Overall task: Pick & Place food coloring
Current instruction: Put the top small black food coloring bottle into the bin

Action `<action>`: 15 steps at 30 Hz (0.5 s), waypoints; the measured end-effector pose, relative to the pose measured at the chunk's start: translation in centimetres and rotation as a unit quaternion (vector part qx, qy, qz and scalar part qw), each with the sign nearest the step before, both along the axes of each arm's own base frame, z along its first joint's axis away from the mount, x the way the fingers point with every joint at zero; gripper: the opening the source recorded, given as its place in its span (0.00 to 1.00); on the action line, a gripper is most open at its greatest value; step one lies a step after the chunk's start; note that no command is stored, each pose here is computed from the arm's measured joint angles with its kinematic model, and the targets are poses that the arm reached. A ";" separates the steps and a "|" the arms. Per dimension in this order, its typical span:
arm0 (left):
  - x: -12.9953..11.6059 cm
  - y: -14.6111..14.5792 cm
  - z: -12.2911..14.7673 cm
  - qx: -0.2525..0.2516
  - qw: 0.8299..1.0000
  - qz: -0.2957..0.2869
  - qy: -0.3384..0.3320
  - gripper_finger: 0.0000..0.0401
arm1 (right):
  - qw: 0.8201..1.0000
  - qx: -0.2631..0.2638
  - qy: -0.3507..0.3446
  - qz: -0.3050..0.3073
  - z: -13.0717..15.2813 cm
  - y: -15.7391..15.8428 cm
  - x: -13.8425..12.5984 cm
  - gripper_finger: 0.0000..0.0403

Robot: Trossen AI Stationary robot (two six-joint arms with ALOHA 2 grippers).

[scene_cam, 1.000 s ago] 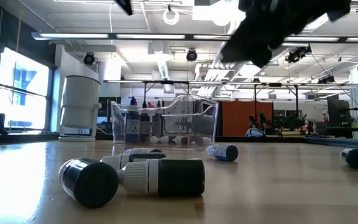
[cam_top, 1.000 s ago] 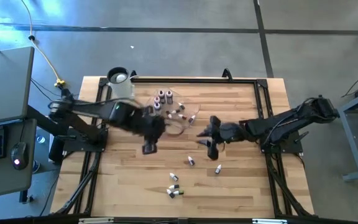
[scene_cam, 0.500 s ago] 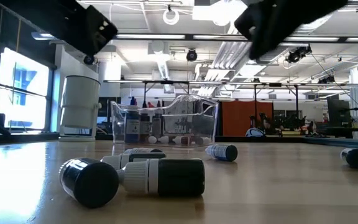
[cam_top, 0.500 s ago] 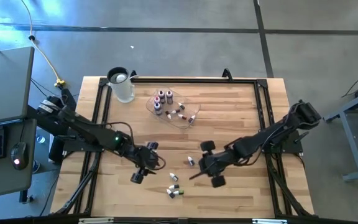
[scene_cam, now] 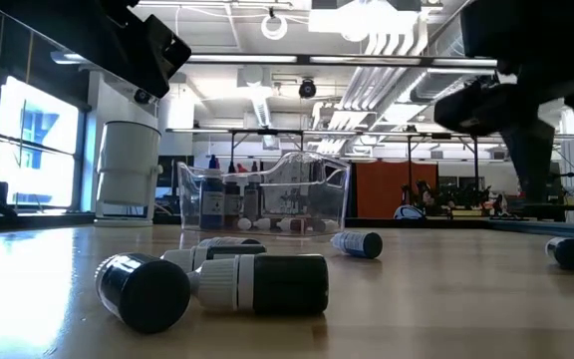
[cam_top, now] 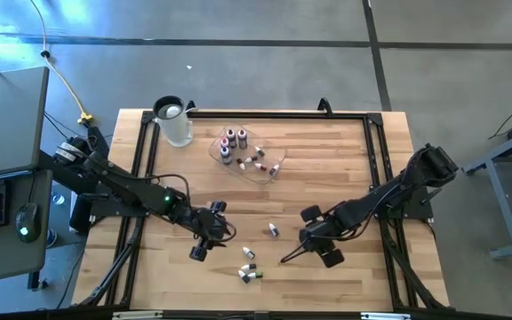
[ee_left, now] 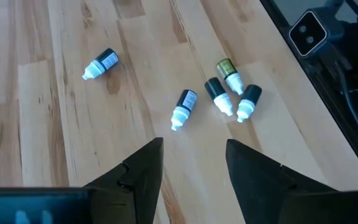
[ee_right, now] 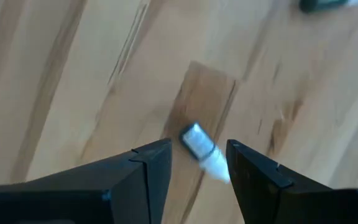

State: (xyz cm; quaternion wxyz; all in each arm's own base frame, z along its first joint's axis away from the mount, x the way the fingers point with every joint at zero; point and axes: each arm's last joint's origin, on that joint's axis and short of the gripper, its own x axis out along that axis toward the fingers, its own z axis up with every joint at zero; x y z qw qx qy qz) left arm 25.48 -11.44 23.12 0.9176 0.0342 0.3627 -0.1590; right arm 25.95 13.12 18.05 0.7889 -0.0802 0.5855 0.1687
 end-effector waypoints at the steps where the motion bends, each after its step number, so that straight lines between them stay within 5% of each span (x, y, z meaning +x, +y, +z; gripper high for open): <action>1: 0.0 0.0 0.0 0.000 1.000 0.000 0.000 0.43 | 1.000 -0.001 -0.008 0.008 -0.4 0.1 -0.1 0.36; 8: -0.1 0.0 -0.1 0.006 1.000 -0.001 0.003 0.43 | 0.990 -0.038 -0.048 0.126 -3.3 0.0 -1.5 0.36; 15: -0.1 0.1 -0.1 0.007 1.000 0.000 0.003 0.43 | 0.982 -0.037 -0.122 0.141 -6.1 -0.7 -2.7 0.34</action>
